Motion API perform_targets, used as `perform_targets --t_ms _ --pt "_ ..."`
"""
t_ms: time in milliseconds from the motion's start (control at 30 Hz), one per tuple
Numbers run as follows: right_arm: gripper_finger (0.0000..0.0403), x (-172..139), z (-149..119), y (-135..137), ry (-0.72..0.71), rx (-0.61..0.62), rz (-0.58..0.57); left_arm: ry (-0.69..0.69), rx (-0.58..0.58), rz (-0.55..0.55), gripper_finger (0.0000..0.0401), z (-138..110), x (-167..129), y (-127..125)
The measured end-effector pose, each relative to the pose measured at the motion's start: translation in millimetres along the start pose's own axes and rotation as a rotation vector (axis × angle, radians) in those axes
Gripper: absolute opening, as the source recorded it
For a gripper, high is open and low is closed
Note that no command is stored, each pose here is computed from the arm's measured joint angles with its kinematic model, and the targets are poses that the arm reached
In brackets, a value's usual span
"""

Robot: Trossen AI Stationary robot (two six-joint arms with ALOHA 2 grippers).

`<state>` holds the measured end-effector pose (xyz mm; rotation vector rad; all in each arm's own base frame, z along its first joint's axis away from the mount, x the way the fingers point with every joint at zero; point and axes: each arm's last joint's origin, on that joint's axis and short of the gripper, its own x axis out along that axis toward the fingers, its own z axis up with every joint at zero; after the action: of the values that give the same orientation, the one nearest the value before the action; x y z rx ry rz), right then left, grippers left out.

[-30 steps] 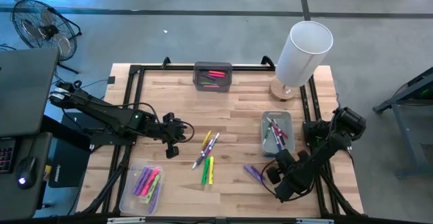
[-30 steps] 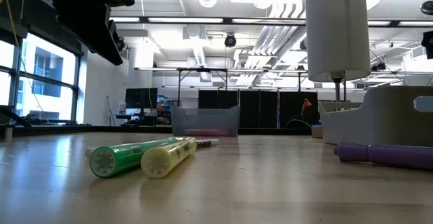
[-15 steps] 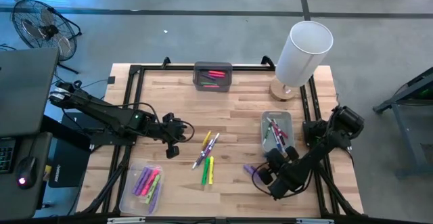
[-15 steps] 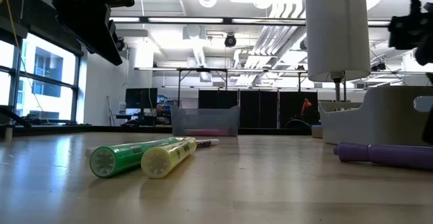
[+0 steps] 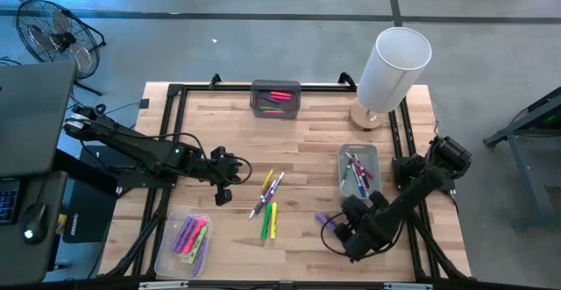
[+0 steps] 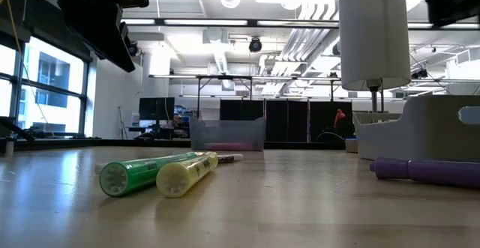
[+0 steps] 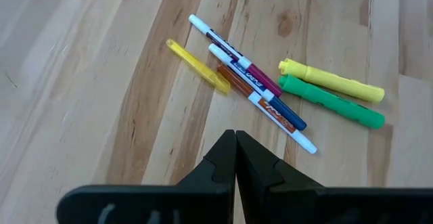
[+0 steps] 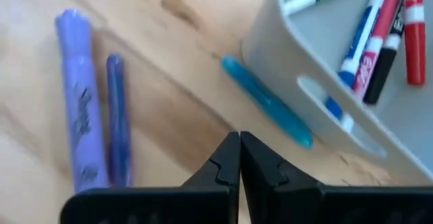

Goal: Pick & Place Markers
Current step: Put the blue pen into the black bin

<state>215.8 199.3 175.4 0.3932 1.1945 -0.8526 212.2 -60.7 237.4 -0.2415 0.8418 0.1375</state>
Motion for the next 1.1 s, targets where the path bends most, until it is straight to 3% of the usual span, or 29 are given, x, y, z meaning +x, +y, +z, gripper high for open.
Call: perform_targets --t_ms 167,367,667,1100 --pt "0.0 -10 -5 -1 0.117 -0.034 -0.021 -0.035 -0.008 -0.015 0.0 3 0 -2" --pt "0.0 -29 -13 -13 0.188 0.007 0.016 -0.191 0.008 -0.036 0.0 18 1 -8" --pt "0.0 -77 5 -50 0.079 0.198 0.239 -0.333 0.113 -0.079 0.0 33 27 -23" --pt "0.0 -94 63 -100 -0.152 0.186 0.27 -0.274 0.157 0.05 0.0003 83 113 -34"
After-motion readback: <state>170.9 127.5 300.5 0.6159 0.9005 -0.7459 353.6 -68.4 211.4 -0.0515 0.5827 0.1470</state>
